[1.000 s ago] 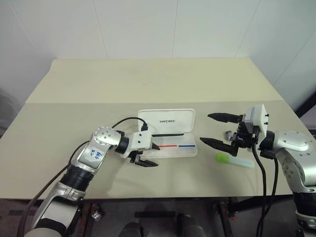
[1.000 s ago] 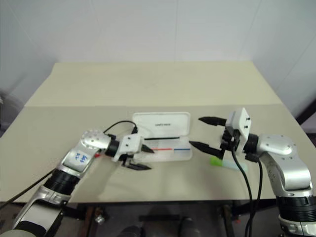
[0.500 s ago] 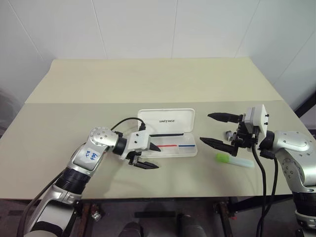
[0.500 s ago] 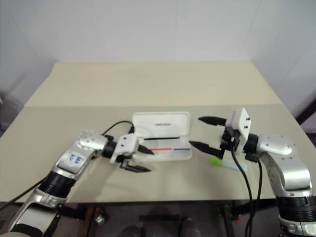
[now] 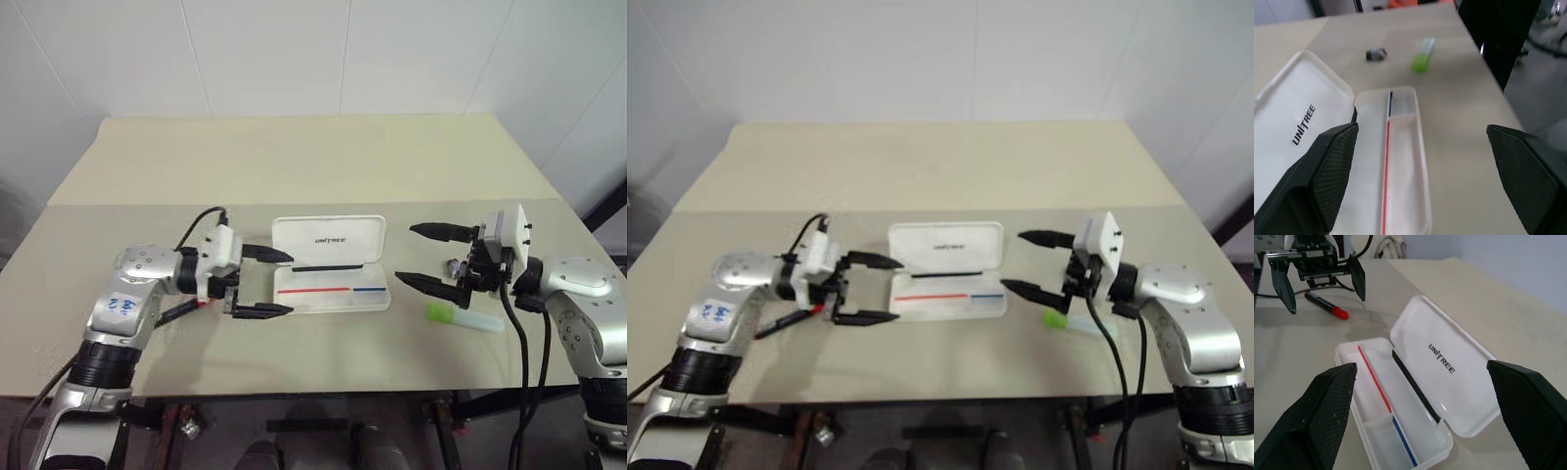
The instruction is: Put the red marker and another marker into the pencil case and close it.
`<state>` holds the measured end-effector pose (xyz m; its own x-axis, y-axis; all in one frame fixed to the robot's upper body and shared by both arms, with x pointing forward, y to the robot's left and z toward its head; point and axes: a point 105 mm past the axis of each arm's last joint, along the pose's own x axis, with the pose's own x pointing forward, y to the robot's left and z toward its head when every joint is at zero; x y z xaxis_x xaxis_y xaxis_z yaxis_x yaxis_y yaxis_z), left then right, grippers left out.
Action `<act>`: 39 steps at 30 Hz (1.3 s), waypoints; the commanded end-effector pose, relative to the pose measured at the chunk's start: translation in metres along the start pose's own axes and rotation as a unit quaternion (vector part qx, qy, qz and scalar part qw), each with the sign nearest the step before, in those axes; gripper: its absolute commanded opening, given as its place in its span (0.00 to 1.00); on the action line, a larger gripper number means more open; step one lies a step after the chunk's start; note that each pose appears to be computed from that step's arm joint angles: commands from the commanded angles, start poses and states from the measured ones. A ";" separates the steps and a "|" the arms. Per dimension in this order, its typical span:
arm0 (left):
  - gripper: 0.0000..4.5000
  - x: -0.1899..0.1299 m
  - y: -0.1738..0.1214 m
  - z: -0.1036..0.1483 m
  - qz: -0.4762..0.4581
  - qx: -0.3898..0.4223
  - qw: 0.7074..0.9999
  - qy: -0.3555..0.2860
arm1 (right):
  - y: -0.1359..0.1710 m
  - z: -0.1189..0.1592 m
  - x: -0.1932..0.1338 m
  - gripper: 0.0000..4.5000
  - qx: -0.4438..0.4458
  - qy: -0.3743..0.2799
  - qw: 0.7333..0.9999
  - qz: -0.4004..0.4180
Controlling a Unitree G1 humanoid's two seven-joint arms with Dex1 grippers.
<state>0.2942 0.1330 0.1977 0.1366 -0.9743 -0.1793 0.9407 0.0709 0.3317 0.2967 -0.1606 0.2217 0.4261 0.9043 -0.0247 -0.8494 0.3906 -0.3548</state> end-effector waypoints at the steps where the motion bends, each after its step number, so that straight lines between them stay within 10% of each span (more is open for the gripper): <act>1: 0.99 -0.023 0.001 0.017 0.023 0.002 1.000 -0.011 | 0.001 0.014 -0.002 1.00 -0.011 -0.020 1.000 0.020; 14: 0.99 -0.164 -0.014 -0.062 0.226 -0.088 0.957 0.158 | 0.003 0.004 -0.024 1.00 -0.005 0.042 0.996 0.084; 32: 0.99 -0.149 -0.016 -0.122 0.237 -0.112 0.949 0.174 | -0.005 -0.009 -0.035 1.00 -0.013 0.069 0.996 0.050; 39: 0.56 -0.140 -0.014 -0.124 0.218 -0.122 0.956 0.156 | 0.000 -0.005 -0.035 1.00 -0.015 0.069 0.997 0.041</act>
<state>0.2991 0.2954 0.1014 0.5838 -0.7261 -0.3633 0.8108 0.5448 0.2140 0.2878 -0.1900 0.2037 0.3776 0.9028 -0.2057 -0.8966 0.3010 -0.3249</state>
